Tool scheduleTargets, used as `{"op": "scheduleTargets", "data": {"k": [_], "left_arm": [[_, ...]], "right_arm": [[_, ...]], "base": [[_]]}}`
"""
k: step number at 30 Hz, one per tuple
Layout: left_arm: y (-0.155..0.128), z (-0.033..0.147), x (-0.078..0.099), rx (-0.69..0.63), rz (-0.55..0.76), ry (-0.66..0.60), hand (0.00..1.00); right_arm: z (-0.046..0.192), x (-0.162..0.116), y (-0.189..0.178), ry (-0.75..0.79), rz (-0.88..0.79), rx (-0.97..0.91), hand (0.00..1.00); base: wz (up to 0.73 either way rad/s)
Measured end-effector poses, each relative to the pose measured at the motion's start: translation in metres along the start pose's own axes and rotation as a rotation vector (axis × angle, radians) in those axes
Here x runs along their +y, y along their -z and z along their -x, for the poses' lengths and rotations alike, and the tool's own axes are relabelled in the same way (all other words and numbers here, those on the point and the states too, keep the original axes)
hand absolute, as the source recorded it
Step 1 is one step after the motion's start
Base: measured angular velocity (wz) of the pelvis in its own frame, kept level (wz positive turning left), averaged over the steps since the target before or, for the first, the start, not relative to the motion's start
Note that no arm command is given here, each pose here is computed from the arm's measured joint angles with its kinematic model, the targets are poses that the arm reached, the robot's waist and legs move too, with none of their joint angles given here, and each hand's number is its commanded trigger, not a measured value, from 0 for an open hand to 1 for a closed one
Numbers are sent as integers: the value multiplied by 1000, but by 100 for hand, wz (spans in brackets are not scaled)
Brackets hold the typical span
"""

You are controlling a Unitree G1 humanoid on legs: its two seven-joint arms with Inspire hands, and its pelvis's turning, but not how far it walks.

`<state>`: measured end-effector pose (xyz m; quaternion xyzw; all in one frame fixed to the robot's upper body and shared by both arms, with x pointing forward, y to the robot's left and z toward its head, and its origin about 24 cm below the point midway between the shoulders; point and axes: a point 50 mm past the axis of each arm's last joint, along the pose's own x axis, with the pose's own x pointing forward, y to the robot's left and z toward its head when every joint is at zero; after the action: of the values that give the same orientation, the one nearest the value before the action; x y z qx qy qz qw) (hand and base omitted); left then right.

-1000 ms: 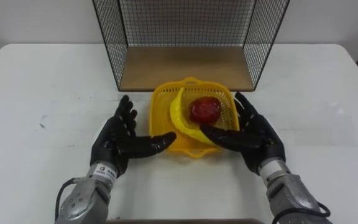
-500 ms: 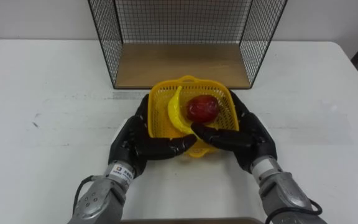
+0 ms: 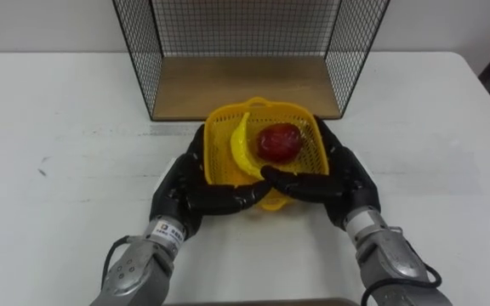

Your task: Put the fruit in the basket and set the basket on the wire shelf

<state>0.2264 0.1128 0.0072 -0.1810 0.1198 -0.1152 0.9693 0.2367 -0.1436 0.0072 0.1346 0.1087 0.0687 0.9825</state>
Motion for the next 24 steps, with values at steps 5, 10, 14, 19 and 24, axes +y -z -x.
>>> {"op": "scheduleTargets", "data": {"k": [5, 10, 14, 19, 24], "left_arm": [[-4, 0, -2, -18, 2, 10, 0], [-14, 0, -7, -72, 2, 27, 0], [-17, 0, -6, -95, 6, 24, 0], [-23, 0, -5, -124, -4, 19, 0], [-42, 3, -6, -207, -68, 18, 0]], "right_arm": [[0, 1, -5, -1, 8, -21, 0], [0, 6, -19, -10, 35, -90, 0], [-3, 9, -24, -19, 48, -116, 0], [-3, 11, -27, -26, 82, -135, 0], [-3, 14, -40, -36, 108, -197, 0]], "base": [[0], [0], [0], [0], [0]]}}
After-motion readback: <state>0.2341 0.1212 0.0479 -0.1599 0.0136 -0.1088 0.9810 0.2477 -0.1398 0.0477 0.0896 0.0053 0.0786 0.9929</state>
